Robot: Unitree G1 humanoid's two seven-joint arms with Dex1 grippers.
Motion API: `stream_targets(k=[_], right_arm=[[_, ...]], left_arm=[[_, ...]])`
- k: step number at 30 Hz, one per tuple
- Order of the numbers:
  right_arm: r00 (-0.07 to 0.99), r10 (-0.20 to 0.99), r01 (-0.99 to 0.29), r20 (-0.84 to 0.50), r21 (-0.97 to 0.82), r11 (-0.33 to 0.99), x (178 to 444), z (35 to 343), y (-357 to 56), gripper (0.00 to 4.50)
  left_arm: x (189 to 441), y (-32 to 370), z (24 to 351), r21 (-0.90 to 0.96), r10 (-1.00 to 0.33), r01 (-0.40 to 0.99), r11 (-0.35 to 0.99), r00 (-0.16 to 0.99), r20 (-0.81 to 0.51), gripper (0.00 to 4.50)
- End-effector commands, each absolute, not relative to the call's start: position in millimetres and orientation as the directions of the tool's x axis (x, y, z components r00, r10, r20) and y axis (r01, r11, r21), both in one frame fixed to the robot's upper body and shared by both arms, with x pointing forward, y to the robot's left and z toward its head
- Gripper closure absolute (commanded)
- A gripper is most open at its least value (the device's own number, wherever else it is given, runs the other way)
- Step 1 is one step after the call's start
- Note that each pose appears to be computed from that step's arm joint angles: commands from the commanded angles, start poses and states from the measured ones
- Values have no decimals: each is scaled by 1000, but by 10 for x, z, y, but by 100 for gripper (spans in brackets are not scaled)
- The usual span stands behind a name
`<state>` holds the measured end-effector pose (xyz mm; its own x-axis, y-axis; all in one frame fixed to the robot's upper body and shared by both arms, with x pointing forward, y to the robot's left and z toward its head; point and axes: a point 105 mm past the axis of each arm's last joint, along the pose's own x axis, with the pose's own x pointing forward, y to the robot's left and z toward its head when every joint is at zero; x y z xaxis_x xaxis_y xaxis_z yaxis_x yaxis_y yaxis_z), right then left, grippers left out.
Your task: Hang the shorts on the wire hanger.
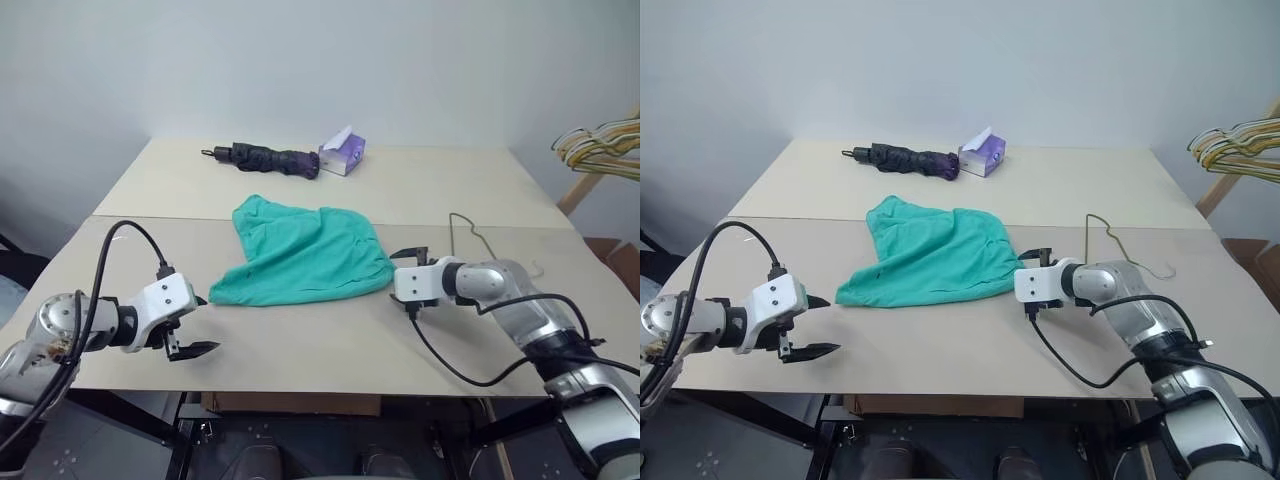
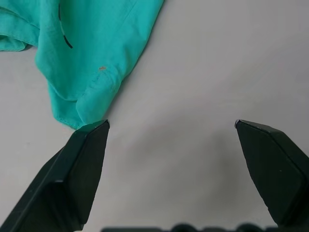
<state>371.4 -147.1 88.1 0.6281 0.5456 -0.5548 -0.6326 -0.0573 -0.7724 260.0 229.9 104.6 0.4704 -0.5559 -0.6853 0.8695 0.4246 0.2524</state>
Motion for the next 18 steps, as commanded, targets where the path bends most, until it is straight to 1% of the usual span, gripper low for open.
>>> stream_targets(k=[1, 2, 5, 7, 13, 14, 18], right_arm=[[673, 536, -576, -510, -816, -51, 3871, 938, -1472, 42], [675, 533, -576, -511, -816, -53, 3892, 897, -1469, 65], [673, 528, -587, -518, -808, -45, 3920, 806, -1463, 155], [663, 527, -587, -531, -806, -74, 3905, 759, -1465, 230], [653, 539, -593, -531, -802, -72, 3872, 699, -1444, 434], [653, 539, -593, -532, -802, -72, 3872, 695, -1444, 446], [674, 531, -589, -514, -808, -34, 3882, 700, -1455, 446]], left_arm=[[2596, 2252, 1115, 289, -560, 866, 407, 487, -670, 0], [2589, 2236, 1107, 289, -562, 867, 407, 487, -669, 0], [2584, 2201, 1094, 295, -566, 865, 407, 492, -662, 0], [2595, 2186, 1083, 307, -561, 861, 406, 500, -659, 0], [2696, 2107, 1007, 334, -575, 844, 419, 531, -622, 0], [2715, 2103, 997, 340, -576, 841, 420, 537, -617, 0], [2955, 2132, 867, 412, -532, 788, 457, 614, -584, 0]])
